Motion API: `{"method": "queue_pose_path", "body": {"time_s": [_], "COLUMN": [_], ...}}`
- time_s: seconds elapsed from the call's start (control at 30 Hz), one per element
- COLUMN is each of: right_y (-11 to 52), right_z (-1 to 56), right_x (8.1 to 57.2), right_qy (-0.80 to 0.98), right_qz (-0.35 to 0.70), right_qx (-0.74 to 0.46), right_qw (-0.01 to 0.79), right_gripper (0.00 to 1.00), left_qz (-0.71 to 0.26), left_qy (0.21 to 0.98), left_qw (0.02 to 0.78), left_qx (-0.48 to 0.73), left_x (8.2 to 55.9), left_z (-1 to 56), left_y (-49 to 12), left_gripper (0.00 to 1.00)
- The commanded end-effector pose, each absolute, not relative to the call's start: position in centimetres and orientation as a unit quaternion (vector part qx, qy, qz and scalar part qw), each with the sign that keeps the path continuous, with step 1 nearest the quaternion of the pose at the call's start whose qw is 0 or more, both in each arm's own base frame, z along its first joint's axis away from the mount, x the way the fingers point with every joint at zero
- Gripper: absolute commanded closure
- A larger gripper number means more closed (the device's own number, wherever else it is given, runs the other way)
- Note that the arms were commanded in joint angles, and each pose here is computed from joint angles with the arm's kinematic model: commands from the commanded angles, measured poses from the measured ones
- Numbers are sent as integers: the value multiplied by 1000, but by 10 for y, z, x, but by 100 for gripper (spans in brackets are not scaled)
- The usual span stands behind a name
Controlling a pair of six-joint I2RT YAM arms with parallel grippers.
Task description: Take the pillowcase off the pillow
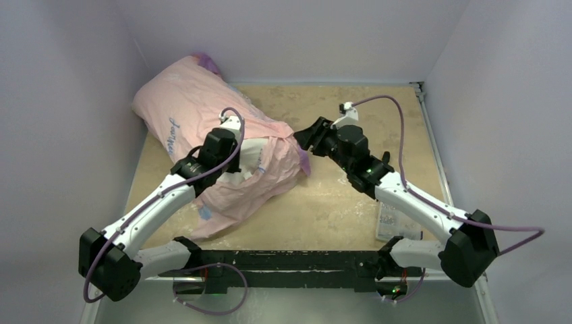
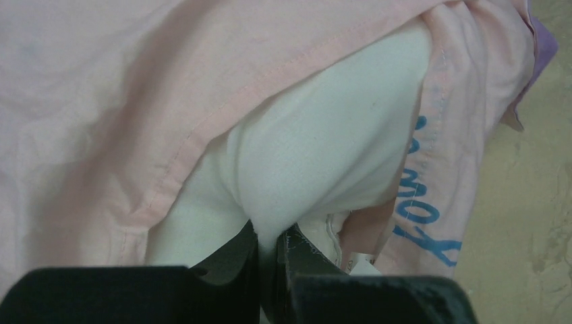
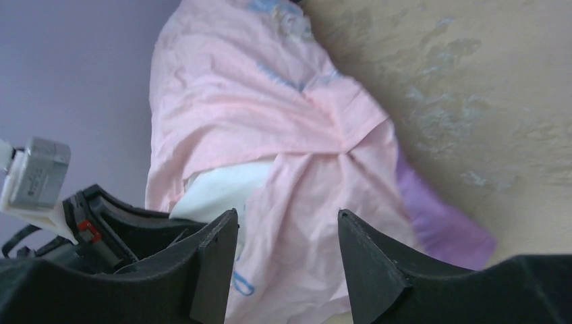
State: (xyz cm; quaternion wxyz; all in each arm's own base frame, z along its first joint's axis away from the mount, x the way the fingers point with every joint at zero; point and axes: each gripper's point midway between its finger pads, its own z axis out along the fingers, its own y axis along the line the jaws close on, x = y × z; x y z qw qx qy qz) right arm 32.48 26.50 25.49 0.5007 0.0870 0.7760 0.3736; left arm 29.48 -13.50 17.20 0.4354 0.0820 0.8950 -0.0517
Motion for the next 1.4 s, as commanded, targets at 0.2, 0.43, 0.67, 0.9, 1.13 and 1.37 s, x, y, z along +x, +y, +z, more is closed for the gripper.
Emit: {"method": "queue_pose_path", "body": {"time_s": [0.2, 0.43, 0.67, 0.9, 1.13, 1.37], "right_y": [342, 357, 350, 294, 222, 200], "right_z": [228, 211, 162, 110, 77, 68], "right_x": [324, 340, 346, 351, 357, 363], "right_qy": [813, 824, 856, 878, 877, 870], "right_qz": [365, 343, 288, 178, 135, 143], "right_qx": [34, 43, 63, 130, 198, 218], "right_qw": [452, 450, 424, 424, 417, 419], "right_gripper": [38, 38, 60, 100, 100, 100], "left_qz": [-90, -63, -29, 27, 34, -14], "left_qy": [886, 890, 890, 867, 821, 759], "left_qw": [446, 441, 449, 497, 564, 638], "left_qx": [97, 95, 78, 10, -83, -129], "left_x": [296, 292, 292, 291, 285, 272], "left_z": [176, 170, 174, 199, 237, 276], "left_y": [-149, -137, -122, -85, -47, -32], "left_gripper": [100, 100, 100, 100, 100, 100]}}
